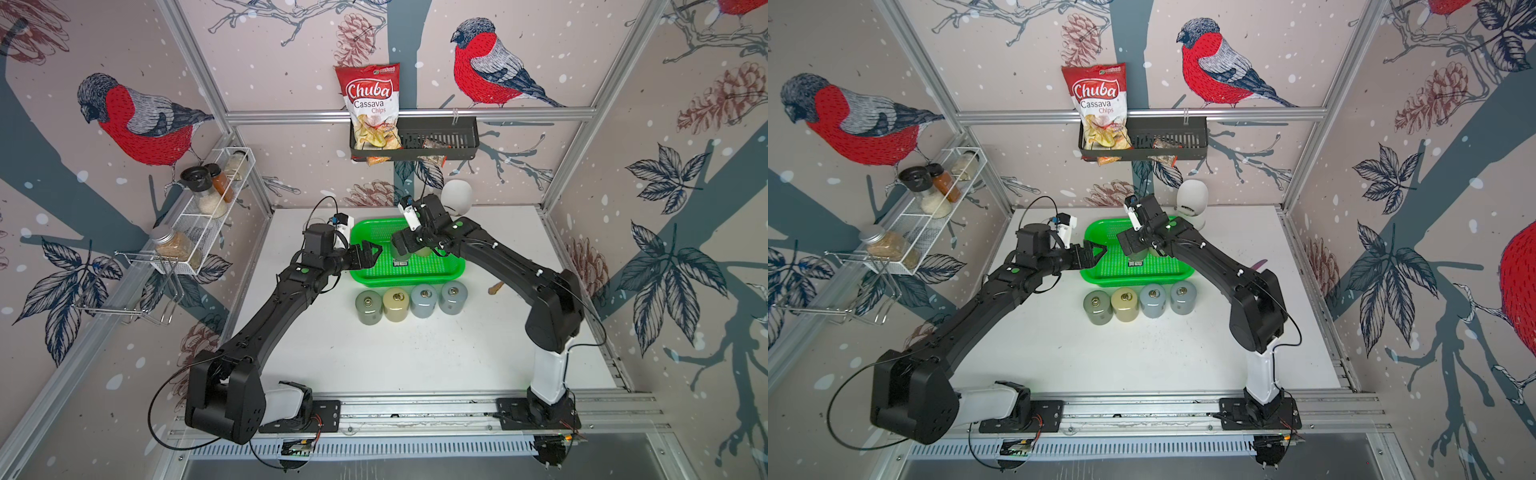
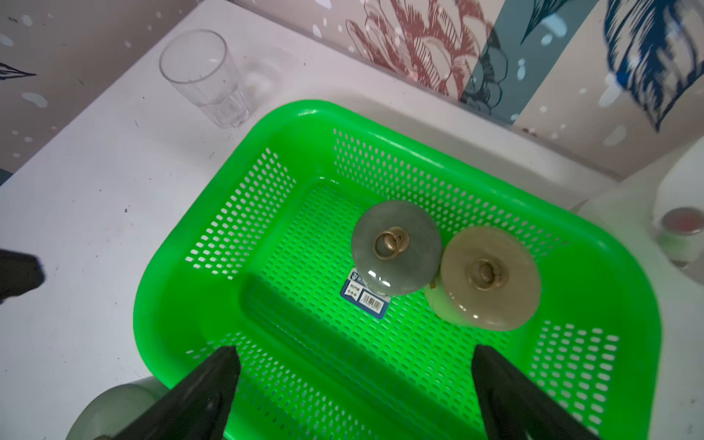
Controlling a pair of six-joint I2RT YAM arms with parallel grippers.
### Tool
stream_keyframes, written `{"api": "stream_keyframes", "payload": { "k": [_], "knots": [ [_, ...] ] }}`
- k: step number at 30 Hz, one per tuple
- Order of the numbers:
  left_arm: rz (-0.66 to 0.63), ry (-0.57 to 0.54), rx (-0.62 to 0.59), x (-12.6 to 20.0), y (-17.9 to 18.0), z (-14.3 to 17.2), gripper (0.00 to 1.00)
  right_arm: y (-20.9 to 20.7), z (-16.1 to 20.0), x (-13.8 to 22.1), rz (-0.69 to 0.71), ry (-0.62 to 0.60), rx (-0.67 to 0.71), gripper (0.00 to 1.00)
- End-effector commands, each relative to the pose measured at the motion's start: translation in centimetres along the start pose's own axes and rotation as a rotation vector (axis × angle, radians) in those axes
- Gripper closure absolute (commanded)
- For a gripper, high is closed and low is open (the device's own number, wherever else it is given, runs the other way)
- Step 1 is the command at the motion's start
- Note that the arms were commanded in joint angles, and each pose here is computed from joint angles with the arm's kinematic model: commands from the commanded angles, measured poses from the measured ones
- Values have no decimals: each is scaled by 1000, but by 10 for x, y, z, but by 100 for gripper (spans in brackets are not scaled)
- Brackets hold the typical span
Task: Take the tea canister out of the basket
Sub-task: Pick up the tea canister from the basket.
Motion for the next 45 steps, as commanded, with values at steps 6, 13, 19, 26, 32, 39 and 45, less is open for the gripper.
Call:
{"api": "stream_keyframes", "payload": {
  "k": [6,13,19,26,32,39,45],
  "knots": [
    [19,16,-7,0,5,5,6,-2,10,-36,-27,74,-254,0],
    [15,31,-8,-1,8,10,6,-14,12,-65,-36,53,-310,0],
    [10,34,-12,-1,9,11,6,-26,18,-83,-10,75,-323,0],
    [28,31,-20,-1,7,10,6,-27,24,-97,-23,82,-317,0],
    [29,33,-29,-1,5,7,6,-33,27,-111,-10,84,-318,0],
    [39,31,-31,-3,4,5,6,-34,24,-122,-11,64,-292,0],
    [36,33,-33,-5,5,3,6,-33,16,-130,-18,30,-270,0]
  ]
}}
Point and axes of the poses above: each gripper's point midway between its finger pads, its own x axis back along the fingers, its own y axis along the line the jaws close on, z = x × y, the point moved 8 cm from there along x, back along the fingers, and after that the axes turned 2 degrees about x, right-handed, at the moved point
